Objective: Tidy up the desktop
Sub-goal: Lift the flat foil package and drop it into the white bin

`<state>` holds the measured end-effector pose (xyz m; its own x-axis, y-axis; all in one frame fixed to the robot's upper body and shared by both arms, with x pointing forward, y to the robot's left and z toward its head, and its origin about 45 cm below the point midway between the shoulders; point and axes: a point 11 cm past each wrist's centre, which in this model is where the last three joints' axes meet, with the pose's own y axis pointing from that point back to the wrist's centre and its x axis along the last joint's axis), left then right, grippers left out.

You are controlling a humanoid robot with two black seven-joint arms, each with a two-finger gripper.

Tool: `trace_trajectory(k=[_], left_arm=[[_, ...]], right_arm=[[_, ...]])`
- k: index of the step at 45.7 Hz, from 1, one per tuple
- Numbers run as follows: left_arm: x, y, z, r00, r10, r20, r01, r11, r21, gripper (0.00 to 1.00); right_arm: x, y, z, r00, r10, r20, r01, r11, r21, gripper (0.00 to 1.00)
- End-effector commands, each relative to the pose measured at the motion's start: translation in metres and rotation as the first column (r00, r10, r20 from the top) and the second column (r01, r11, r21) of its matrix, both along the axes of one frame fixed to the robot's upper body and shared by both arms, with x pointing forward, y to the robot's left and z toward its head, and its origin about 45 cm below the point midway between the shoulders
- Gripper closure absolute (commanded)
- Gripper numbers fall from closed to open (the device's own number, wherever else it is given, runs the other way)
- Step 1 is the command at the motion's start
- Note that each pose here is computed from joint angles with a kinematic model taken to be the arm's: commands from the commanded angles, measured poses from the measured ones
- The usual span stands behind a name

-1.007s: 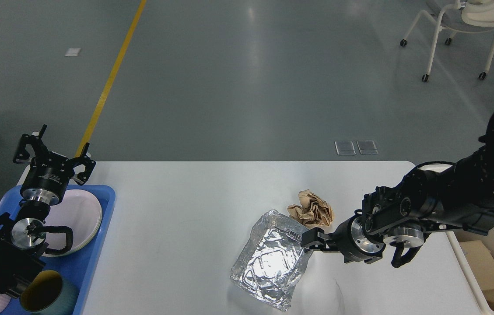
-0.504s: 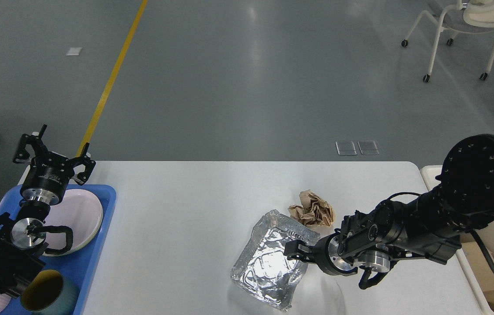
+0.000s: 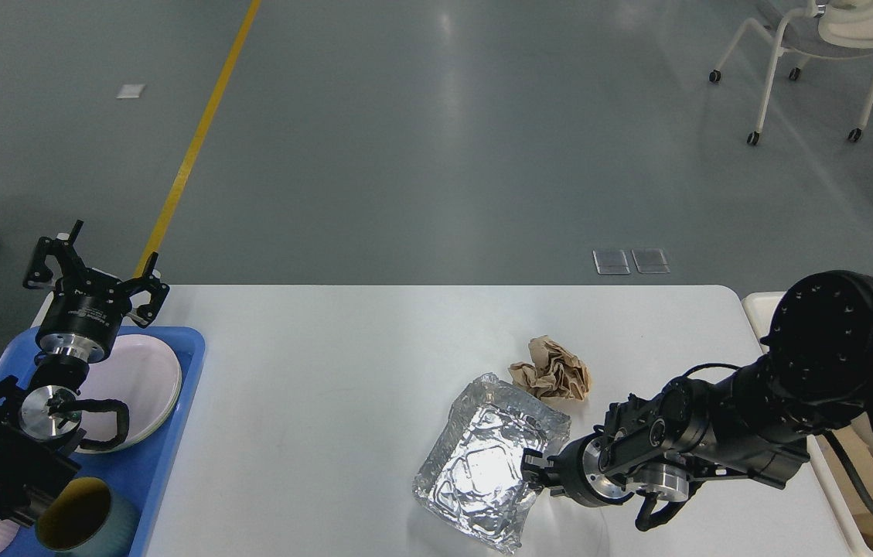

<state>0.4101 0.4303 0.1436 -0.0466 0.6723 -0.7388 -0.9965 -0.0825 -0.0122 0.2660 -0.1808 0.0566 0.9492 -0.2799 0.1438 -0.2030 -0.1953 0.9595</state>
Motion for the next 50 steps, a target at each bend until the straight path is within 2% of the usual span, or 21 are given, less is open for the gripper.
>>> trace_trajectory(k=[1,6,10,14,17,20,23,28,33,40,43,50], left_arm=[[0.0,0.0,0.0,1.0,0.0,0.0,0.0,1.0,0.0,0.0],[0.0,0.0,0.0,1.0,0.0,0.0,0.0,1.0,0.0,0.0],[0.0,0.0,0.0,1.0,0.0,0.0,0.0,1.0,0.0,0.0],[0.0,0.0,0.0,1.0,0.0,0.0,0.0,1.0,0.0,0.0],[0.0,0.0,-0.001,1.0,0.001,-0.001,-0.001,1.0,0.0,0.0],[0.0,0.0,-0.001,1.0,0.001,-0.001,-0.001,1.0,0.0,0.0],[0.0,0.0,-0.001,1.0,0.001,-0.001,-0.001,1.0,0.0,0.0],[-0.001,0.001,0.0,1.0,0.002,-0.001,-0.002,1.0,0.001,0.0],[-0.001,0.001,0.0,1.0,0.002,-0.001,-0.002,1.0,0.001,0.0],[-0.001,0.001,0.0,1.0,0.001,-0.002,-0.001,1.0,0.002,0.0],[-0.001,0.0,-0.001,1.0,0.0,-0.002,0.0,1.0,0.001,0.0],[-0.001,0.0,-0.001,1.0,0.0,-0.002,0.0,1.0,0.001,0.0]], right_arm=[[0.002,-0.012,0.011,1.0,-0.024,-0.008,0.024,1.0,-0.002,1.0],[0.017,-0.033,0.044,0.998,-0.054,0.015,0.055,0.998,-0.012,1.0],[0.03,-0.056,0.093,0.996,-0.085,0.037,0.085,0.996,-0.01,1.0],[0.049,-0.078,0.168,0.991,-0.097,0.09,0.096,0.995,0.013,1.0],[0.065,-0.083,0.245,0.991,-0.067,0.119,0.058,0.995,0.077,1.0],[0.068,-0.081,0.306,0.993,-0.001,0.118,-0.014,0.992,0.125,1.0],[0.072,-0.077,0.372,0.98,0.078,0.182,-0.101,0.987,0.123,1.0],[0.061,-0.071,0.432,0.958,0.179,0.224,-0.199,0.977,0.071,1.0],[0.058,-0.084,0.44,0.953,0.2,0.229,-0.205,0.979,-0.005,1.0],[0.064,-0.136,0.425,0.964,0.141,0.225,-0.113,0.985,-0.13,1.0],[0.069,-0.178,0.4,0.969,0.115,0.218,-0.062,0.97,-0.235,1.0],[0.073,-0.314,0.301,0.982,0.027,0.184,0.067,0.873,-0.483,1.0]])
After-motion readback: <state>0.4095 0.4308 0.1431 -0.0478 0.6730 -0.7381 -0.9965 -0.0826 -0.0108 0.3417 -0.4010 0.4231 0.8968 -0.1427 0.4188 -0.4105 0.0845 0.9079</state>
